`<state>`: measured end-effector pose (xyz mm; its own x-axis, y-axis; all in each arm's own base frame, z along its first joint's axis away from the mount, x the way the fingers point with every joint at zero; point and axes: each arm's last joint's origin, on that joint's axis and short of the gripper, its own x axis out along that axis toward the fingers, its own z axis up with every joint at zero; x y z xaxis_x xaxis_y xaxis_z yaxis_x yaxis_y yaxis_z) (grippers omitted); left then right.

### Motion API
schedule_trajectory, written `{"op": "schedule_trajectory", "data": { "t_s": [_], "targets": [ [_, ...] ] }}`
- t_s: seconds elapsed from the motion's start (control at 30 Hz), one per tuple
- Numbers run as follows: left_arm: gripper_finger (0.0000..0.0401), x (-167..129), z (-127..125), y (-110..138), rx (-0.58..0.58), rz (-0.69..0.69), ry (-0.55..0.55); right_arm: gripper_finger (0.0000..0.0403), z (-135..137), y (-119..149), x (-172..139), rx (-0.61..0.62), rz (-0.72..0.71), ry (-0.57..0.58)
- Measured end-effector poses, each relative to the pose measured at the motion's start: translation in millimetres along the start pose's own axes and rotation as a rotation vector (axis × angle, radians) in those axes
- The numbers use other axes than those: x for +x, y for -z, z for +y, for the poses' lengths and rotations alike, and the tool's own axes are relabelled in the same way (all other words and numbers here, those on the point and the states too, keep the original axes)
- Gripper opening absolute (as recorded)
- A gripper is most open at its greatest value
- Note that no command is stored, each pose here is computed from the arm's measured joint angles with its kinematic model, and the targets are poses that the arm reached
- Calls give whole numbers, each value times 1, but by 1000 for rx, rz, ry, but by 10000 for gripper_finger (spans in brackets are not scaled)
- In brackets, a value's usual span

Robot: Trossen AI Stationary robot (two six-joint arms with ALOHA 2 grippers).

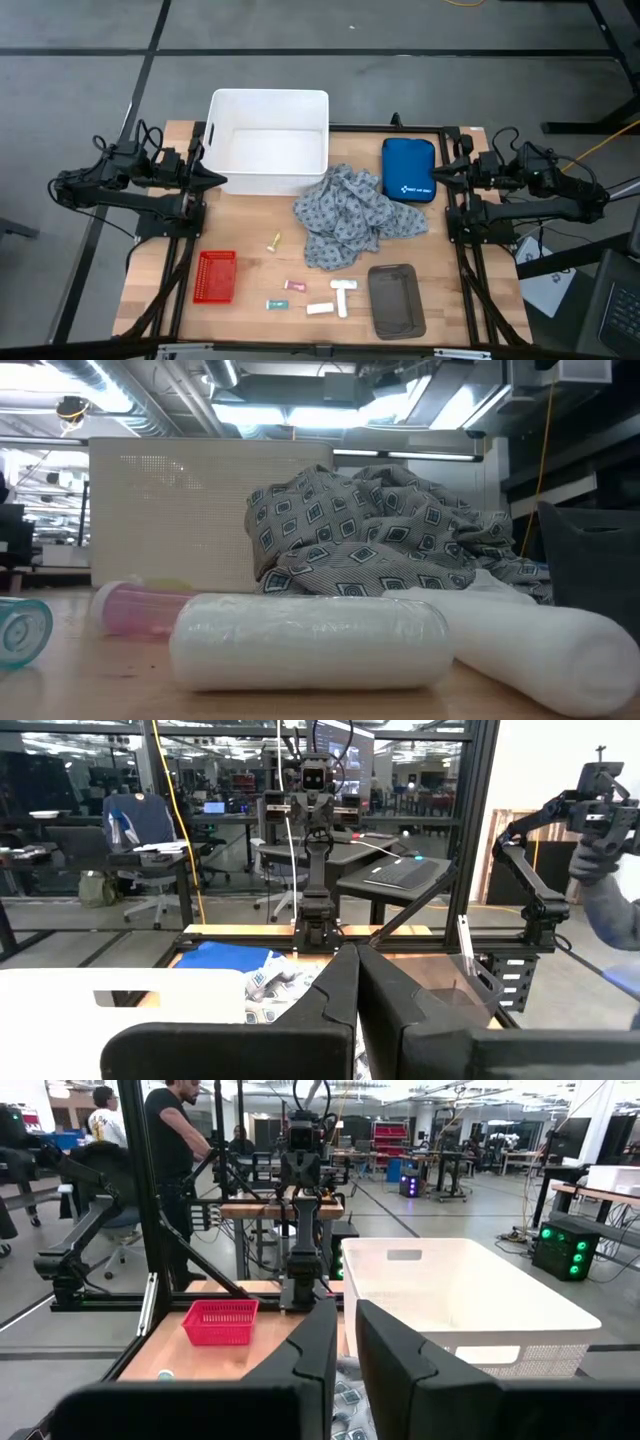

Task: Pick & Place Medicine items
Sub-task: Adjust the white bin

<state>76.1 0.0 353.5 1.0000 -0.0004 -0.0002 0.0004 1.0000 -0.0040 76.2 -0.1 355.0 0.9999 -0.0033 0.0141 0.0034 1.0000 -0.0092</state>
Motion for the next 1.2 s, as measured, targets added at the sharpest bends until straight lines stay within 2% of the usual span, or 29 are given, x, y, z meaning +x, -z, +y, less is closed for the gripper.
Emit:
{"op": "schedule_trajectory", "data": {
  "t_s": [0.23,0.33,0.5,0.67,0.83,1.07,1.2],
  "targets": [
    [6,0,0,0,0,0,0,46,-1,-11,4,0,-112,47],
    [6,0,0,0,0,1,0,46,-4,-15,5,6,-144,119],
    [6,0,0,-1,5,-9,-9,45,-4,-14,8,8,-130,151],
    [6,0,2,-7,124,-72,-82,45,-4,-13,14,42,-116,151],
    [6,0,3,-13,106,-131,-129,45,-9,-10,24,89,-91,293],
    [6,0,2,-15,16,-151,-79,45,-11,-5,43,-50,-16,379],
    [6,0,2,-15,22,-151,-78,45,-10,-5,55,-136,0,374]
  ]
}}
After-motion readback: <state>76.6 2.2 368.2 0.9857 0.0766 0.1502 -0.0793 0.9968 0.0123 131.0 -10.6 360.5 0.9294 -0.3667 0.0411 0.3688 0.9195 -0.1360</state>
